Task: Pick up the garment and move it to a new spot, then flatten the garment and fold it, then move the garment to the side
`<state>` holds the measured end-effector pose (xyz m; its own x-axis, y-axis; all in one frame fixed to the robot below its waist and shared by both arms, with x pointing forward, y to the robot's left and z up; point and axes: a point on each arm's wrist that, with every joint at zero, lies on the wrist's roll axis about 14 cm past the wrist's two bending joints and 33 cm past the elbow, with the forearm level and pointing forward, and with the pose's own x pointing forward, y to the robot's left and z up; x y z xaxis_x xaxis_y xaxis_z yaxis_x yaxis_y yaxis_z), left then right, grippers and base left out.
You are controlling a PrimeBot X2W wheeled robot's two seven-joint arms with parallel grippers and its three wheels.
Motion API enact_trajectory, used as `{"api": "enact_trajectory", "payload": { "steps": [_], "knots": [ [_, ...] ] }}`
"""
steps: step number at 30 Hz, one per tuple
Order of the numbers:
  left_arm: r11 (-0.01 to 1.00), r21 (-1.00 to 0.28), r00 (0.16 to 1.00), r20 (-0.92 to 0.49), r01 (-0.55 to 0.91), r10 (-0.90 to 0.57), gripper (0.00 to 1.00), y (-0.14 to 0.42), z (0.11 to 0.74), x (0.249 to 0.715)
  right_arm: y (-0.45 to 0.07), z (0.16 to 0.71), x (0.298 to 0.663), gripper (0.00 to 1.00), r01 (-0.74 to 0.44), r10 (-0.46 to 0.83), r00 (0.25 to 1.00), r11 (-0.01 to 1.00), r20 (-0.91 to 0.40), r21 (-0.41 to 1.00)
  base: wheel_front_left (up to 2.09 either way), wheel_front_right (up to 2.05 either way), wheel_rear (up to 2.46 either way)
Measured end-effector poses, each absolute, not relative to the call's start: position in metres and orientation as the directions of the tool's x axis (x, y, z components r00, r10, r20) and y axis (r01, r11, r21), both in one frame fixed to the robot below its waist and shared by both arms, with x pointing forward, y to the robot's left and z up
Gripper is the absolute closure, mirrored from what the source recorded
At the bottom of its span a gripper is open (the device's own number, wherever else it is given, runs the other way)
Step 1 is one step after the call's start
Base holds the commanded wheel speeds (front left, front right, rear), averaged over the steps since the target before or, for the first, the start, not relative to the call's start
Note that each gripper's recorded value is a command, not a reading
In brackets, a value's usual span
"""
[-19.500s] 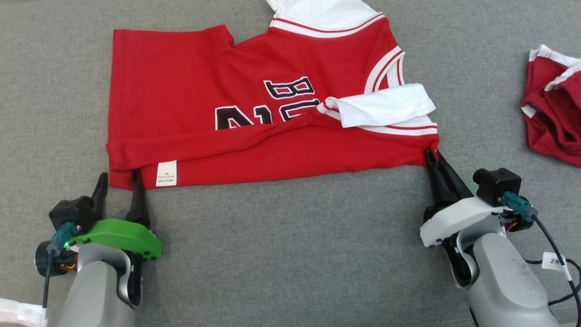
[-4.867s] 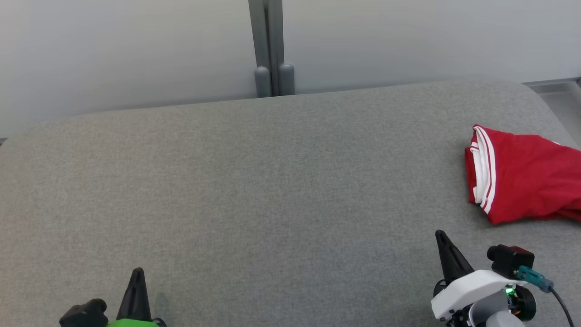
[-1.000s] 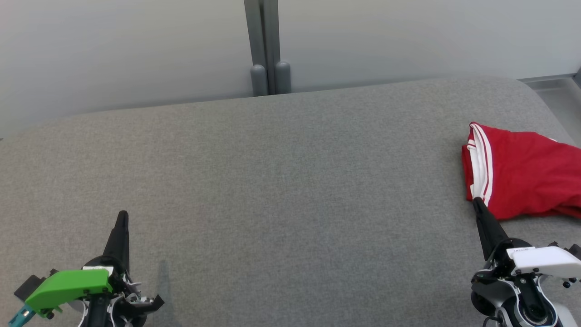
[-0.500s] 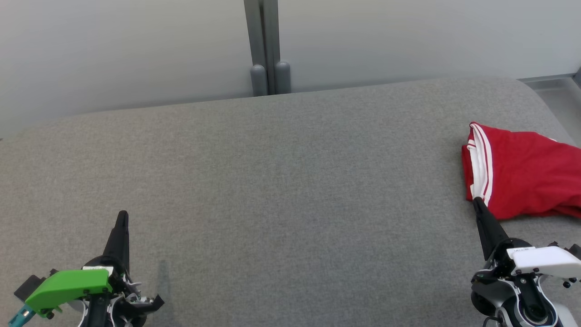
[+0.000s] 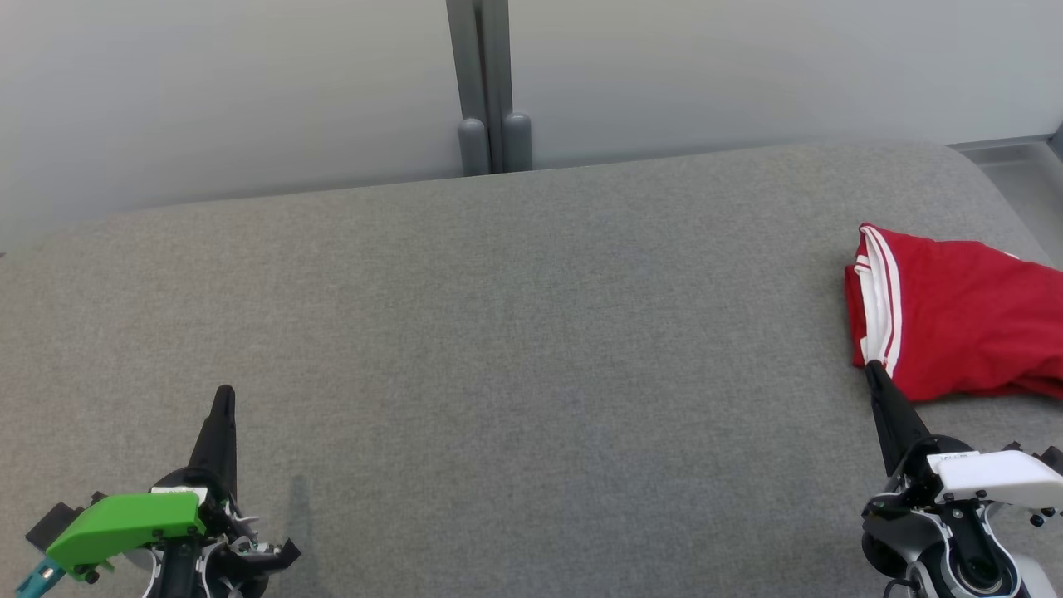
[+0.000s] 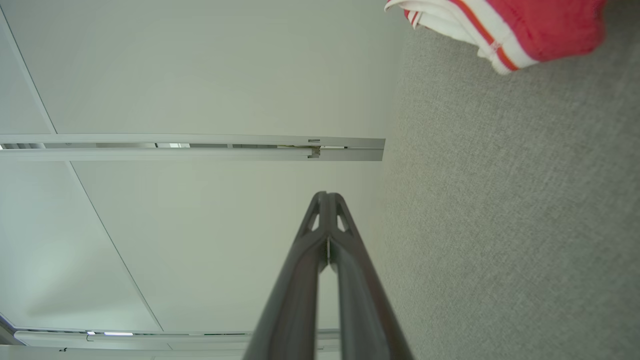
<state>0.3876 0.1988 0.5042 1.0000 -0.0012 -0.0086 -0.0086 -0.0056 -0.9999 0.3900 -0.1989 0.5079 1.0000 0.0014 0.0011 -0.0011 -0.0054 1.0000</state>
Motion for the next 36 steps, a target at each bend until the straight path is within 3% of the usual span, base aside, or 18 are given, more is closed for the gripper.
{"api": "enact_trajectory", "payload": {
  "steps": [36],
  "knots": [
    [-0.006,-1.000,1.000,-0.009,-0.009,-0.001,1.00,0.1988,0.5042,0.3876,-0.1989,0.5079,0.3900,1.00,-0.001,0.001,1.000,-0.005,0.001,1.000,0.00,0.00,0.00]
  ]
}}
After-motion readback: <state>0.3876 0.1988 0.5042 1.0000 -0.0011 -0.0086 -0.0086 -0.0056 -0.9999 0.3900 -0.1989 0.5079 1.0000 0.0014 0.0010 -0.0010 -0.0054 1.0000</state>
